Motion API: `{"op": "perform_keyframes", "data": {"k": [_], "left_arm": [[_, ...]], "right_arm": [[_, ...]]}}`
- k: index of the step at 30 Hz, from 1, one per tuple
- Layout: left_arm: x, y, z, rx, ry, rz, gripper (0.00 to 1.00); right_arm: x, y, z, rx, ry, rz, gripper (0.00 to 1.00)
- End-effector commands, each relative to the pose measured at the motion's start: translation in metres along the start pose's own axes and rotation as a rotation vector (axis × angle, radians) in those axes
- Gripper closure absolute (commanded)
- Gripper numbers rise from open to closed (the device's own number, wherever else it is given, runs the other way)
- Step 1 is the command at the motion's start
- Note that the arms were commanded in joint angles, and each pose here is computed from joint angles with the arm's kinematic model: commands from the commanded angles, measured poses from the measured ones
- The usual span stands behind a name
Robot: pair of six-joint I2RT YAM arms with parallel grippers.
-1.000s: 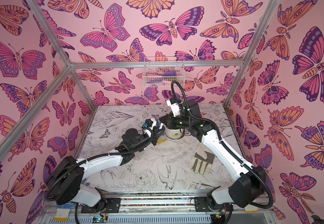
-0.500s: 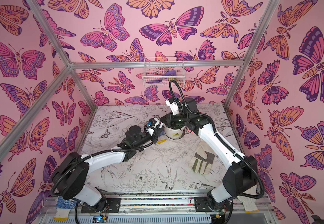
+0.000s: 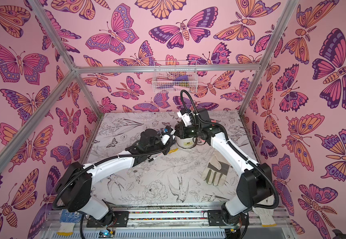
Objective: Insert the pens into the pen caps
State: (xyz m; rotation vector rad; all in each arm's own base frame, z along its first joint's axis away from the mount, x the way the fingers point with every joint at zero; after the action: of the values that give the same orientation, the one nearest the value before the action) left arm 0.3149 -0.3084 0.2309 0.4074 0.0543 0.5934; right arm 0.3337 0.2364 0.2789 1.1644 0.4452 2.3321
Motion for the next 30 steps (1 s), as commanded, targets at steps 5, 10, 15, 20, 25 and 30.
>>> {"op": "perform_keyframes", "data": {"k": [5,10,15,20,25,30], "left_arm": [[-0.011,0.159,0.216,-1.221,-0.229,0.158,1.0],[-0.012,0.139,0.178,-1.096,-0.052,0.039,1.0],[-0.027,0.121,0.137,-0.969,0.085,-0.071,1.0],[-0.057,0.102,0.111,-0.799,0.047,-0.126,1.0],[-0.069,0.087,0.092,-0.721,0.056,-0.159,1.0],[-0.071,0.082,0.088,-0.706,0.063,-0.151,1.0]], "right_arm": [[-0.008,-0.024,-0.111,0.474,-0.415,0.103,1.0],[-0.004,-0.02,-0.092,0.4,-0.37,0.113,1.0],[0.002,-0.011,-0.063,0.286,-0.354,0.152,1.0],[0.018,-0.003,-0.044,0.216,-0.303,0.194,1.0],[0.035,0.009,-0.028,0.161,-0.267,0.235,0.98],[0.042,0.015,-0.025,0.149,-0.257,0.253,0.9]]}}
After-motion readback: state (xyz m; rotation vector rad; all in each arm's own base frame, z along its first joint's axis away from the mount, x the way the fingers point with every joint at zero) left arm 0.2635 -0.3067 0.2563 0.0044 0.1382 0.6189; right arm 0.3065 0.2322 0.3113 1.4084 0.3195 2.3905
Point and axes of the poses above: each gripper's point midway between its finger pads, its own y axis back along the fingers, its own x axis along the line the jaws close on, z = x × y, the point moved 5 cm from there along y, back along the fingers, and after that the axes turned 4 degrees about -y, right-handed, at the moved point
